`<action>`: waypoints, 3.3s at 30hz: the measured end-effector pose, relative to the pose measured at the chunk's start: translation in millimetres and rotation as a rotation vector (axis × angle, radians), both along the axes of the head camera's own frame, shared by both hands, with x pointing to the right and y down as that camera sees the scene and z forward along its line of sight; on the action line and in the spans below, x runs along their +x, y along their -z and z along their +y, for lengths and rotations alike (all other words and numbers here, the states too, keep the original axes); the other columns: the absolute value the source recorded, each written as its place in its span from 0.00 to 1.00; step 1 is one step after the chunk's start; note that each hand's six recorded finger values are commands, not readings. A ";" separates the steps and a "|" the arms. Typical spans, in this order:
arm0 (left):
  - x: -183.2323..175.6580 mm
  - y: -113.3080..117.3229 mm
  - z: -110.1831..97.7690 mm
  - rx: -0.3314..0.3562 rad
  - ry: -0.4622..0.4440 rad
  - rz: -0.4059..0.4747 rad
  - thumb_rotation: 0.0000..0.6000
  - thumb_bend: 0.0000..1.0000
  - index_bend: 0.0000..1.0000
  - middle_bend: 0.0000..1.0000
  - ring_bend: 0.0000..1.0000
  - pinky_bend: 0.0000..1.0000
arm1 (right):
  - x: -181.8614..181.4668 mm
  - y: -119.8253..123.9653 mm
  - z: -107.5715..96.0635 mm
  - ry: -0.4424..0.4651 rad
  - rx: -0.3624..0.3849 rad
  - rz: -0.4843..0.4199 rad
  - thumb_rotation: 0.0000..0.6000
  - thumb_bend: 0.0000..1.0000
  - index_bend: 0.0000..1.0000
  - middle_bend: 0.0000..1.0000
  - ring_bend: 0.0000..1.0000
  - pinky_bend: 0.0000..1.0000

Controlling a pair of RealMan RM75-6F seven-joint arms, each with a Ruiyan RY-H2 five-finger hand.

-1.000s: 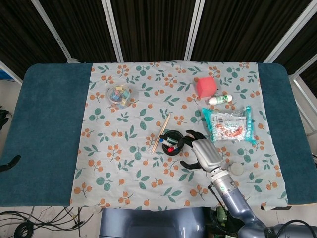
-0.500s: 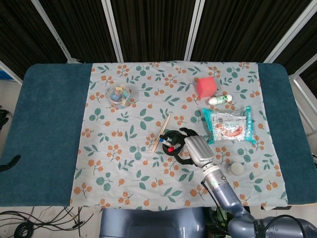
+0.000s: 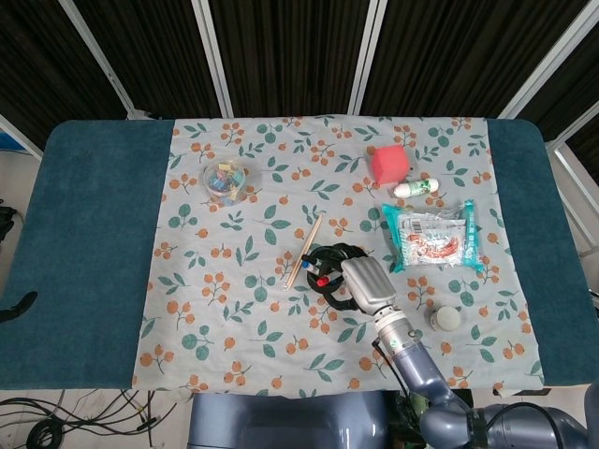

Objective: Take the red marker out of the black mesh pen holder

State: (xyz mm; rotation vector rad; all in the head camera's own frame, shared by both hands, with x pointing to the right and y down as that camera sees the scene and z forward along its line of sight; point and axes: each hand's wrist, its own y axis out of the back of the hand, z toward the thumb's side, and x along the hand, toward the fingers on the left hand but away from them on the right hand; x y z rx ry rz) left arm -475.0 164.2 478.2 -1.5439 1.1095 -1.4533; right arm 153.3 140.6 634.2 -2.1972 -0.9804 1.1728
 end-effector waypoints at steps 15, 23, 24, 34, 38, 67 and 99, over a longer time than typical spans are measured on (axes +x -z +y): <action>-0.1 -2.2 0.5 -0.007 0.003 -0.002 1.00 0.18 0.08 0.00 0.00 0.00 | -1.1 -7.3 -2.1 -0.007 0.002 -0.004 1.00 0.37 0.52 0.47 0.20 0.18; -1.0 -3.2 0.3 -0.010 0.009 -0.006 1.00 0.18 0.08 0.00 0.00 0.00 | -4.4 -7.8 -5.3 -0.008 0.008 -0.003 1.00 0.37 0.52 0.47 0.20 0.18; -1.0 -3.1 0.2 -0.009 0.009 -0.006 1.00 0.18 0.08 0.00 0.00 0.00 | -4.7 -8.0 -5.6 -0.008 0.008 -0.003 1.00 0.37 0.52 0.47 0.20 0.18; -1.4 -2.8 -0.4 -0.006 0.010 -0.006 1.00 0.18 0.08 0.00 0.00 0.00 | -7.0 -10.4 -6.1 -0.006 0.004 -0.001 1.00 0.40 0.53 0.49 0.22 0.18; -1.5 -2.6 -0.4 -0.005 0.011 -0.005 1.00 0.18 0.08 0.00 0.00 0.00 | -7.5 -10.8 -5.7 -0.003 0.004 0.001 1.00 0.40 0.53 0.49 0.23 0.18; -1.9 -3.6 -0.6 -0.006 0.012 -0.009 1.00 0.18 0.08 0.00 0.00 0.00 | -9.1 -8.2 -9.3 -0.013 0.012 -0.029 1.00 0.52 0.62 0.54 0.27 0.18; -1.7 -3.7 0.7 -0.008 0.012 -0.011 1.00 0.18 0.08 0.00 0.00 0.00 | 52.5 74.4 -74.1 -0.124 0.121 0.007 1.00 0.57 0.62 0.57 0.29 0.18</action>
